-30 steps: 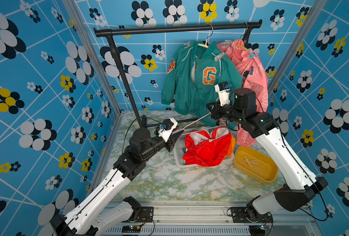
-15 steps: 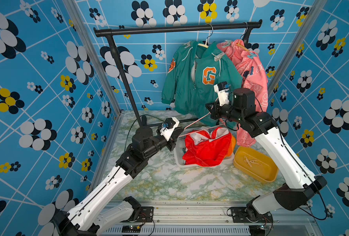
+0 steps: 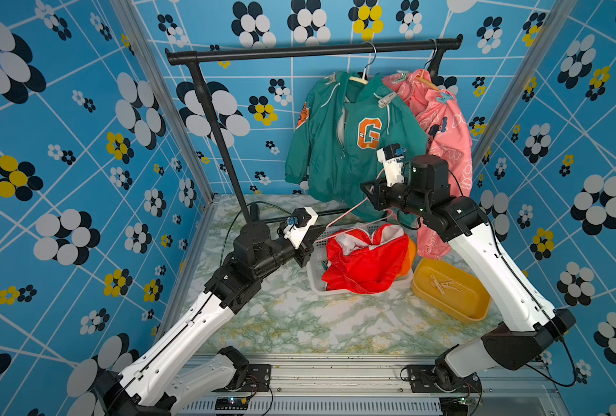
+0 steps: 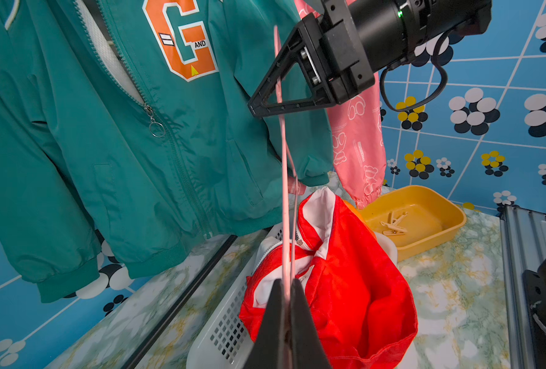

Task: Remove the clothespins securing jackets to the hanger
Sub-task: Place the hanger at the clothesline, then pick up the hanger from the clothesline.

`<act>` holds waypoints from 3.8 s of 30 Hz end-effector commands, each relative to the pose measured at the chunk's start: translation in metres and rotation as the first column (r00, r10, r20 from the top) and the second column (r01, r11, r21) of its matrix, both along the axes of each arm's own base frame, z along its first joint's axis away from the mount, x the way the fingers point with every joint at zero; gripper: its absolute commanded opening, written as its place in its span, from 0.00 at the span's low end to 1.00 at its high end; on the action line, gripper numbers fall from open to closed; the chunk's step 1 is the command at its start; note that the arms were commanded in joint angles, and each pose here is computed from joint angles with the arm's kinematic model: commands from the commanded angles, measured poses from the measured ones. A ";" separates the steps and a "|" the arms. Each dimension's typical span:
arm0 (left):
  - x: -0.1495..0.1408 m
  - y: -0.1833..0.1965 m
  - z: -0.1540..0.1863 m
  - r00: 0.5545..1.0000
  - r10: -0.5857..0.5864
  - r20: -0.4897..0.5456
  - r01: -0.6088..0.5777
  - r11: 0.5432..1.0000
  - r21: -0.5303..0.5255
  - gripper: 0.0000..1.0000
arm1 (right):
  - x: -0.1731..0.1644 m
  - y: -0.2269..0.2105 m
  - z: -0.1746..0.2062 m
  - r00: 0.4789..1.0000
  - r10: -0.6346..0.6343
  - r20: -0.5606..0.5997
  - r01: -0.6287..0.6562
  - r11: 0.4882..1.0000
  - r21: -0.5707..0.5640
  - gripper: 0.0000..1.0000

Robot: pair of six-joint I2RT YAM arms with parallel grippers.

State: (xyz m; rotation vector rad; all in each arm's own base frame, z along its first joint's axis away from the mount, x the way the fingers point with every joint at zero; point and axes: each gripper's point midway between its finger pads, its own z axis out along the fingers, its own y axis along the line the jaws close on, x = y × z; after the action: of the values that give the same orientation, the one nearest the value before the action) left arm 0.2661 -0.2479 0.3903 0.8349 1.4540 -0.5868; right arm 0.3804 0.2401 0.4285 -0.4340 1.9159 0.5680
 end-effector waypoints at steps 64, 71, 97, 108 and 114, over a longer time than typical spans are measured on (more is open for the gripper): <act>0.019 0.203 0.230 0.326 0.846 0.422 -0.723 0.511 -0.465 0.00 | -0.037 -0.087 -0.083 0.948 -0.318 -0.005 0.317 0.948 -0.018 0.77; 0.059 0.215 0.217 0.326 0.875 0.358 -0.764 0.467 -0.445 0.00 | -0.042 -0.095 -0.085 0.941 -0.338 -0.003 0.338 0.941 -0.023 0.77; 0.026 0.212 0.158 0.507 0.826 0.248 -0.707 0.562 -0.429 0.76 | -0.047 -0.116 -0.013 0.916 -0.359 0.178 0.362 0.932 0.017 0.84; -0.047 0.205 0.162 0.662 0.710 0.240 -0.556 0.680 -0.478 1.00 | -0.046 -0.108 0.076 0.876 -0.282 0.391 0.289 0.956 0.042 0.94; -0.082 0.160 0.148 0.863 0.440 0.249 -0.321 0.857 -0.403 1.00 | -0.041 -0.110 0.132 0.808 -0.261 0.529 0.299 0.954 0.013 0.94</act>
State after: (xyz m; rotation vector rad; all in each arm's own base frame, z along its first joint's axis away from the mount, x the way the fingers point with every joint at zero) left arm 0.1900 -0.0532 0.5614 0.1631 1.0437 -0.1814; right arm 0.3410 0.1316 0.5291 -0.2489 1.5236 0.2091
